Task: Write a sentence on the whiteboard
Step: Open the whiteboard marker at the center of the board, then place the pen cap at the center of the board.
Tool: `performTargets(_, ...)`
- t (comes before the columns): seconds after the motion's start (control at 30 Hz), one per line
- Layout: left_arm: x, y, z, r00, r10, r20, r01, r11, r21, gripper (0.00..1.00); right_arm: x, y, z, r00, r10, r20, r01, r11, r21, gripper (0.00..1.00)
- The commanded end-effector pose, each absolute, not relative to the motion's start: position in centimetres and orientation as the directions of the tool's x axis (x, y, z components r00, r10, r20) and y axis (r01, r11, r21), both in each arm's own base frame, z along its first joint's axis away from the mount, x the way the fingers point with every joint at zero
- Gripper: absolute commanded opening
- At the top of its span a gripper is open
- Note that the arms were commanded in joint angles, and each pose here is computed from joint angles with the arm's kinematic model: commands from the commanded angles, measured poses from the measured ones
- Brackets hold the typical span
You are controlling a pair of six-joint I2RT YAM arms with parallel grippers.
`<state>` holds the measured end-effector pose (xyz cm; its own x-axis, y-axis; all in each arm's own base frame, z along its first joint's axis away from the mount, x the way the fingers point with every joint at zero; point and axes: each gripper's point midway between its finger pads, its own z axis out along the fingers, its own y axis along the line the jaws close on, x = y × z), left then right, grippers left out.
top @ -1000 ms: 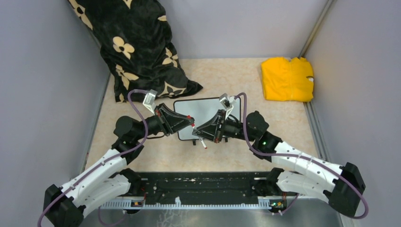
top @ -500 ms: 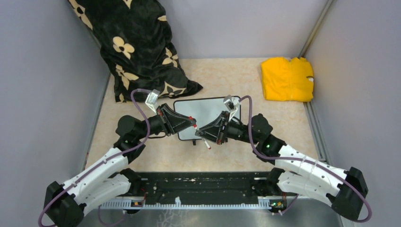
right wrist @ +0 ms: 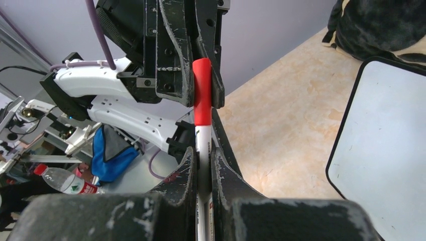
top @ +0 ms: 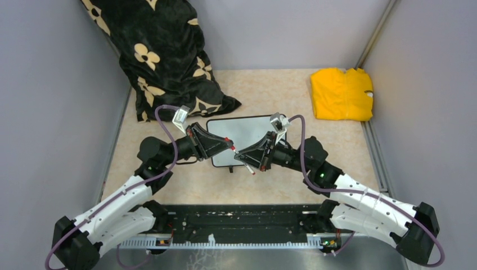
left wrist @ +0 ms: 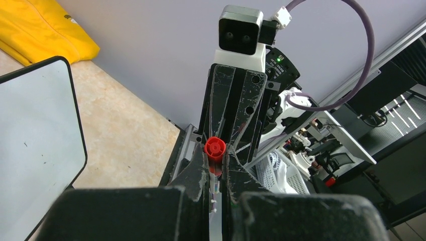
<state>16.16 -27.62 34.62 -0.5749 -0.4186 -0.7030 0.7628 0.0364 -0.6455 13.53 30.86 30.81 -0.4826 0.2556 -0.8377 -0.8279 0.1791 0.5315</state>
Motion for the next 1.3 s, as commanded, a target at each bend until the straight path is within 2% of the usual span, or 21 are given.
performTargets(0.0, 17.5, -25.2, 41.2, -0.387, -0.604, -0.697, 0.842, 0.076, -0.534, 0.00, 12.6, 30.0, 29.4, -0.497, 0.213, -0.841, -0.822, 0.194, 0.535, 0.00)
performTargets(0.4, 19.3, -24.8, 42.0, -0.352, -0.633, -0.690, 0.815, 0.155, -0.559, 0.00, 12.8, 29.6, 29.6, -0.477, 0.226, -0.849, -0.827, 0.213, 0.521, 0.00)
performTargets(0.47, 20.9, -24.2, 41.0, -0.314, -0.622, -0.718, 0.772, 0.273, -0.574, 0.00, 12.9, 29.2, 30.1, -0.463, 0.235, -0.855, -0.827, 0.234, 0.512, 0.00)
performTargets(0.57, 23.5, -21.8, 39.0, -0.241, -0.569, -0.786, 0.641, 0.514, -0.570, 0.00, 13.8, 27.8, 30.7, -0.413, 0.246, -0.877, -0.819, 0.320, 0.476, 0.00)
performTargets(0.67, 25.4, -17.2, 34.4, -0.228, -0.447, -0.865, 0.388, 0.773, -0.502, 0.00, 14.5, 26.0, 31.4, -0.350, 0.246, -0.904, -0.808, 0.409, 0.424, 0.00)
performTargets(0.73, 25.9, -14.3, 31.6, -0.243, -0.360, -0.901, 0.240, 0.878, -0.415, 0.00, 14.3, 25.4, 31.2, -0.333, 0.220, -0.917, -0.810, 0.432, 0.398, 0.00)
performTargets(0.83, 26.1, -12.1, 27.4, -0.324, -0.222, -0.920, 0.121, 0.954, -0.273, 0.00, 14.8, 24.8, 30.2, -0.322, 0.171, -0.931, -0.797, 0.481, 0.364, 0.00)
performTargets(0.97, 26.5, -11.9, 21.9, -0.491, -0.073, -0.868, 0.080, 0.989, -0.128, 0.05, 15.9, 24.2, 28.6, -0.331, 0.140, -0.933, -0.756, 0.553, 0.351, 0.00)
performTargets(1.07, 26.9, -11.6, 18.2, -0.589, -0.005, -0.808, 0.061, 0.997, -0.051, 0.04, 15.7, 24.1, 27.6, -0.344, 0.135, -0.929, -0.749, 0.557, 0.358, 0.00)
performTargets(1.27, 28.6, -11.6, 12.0, -0.740, -0.044, -0.671, 0.042, 0.993, -0.113, 0.00, 15.2, 23.3, 26.4, -0.352, 0.150, -0.924, -0.739, 0.560, 0.373, 0.00)
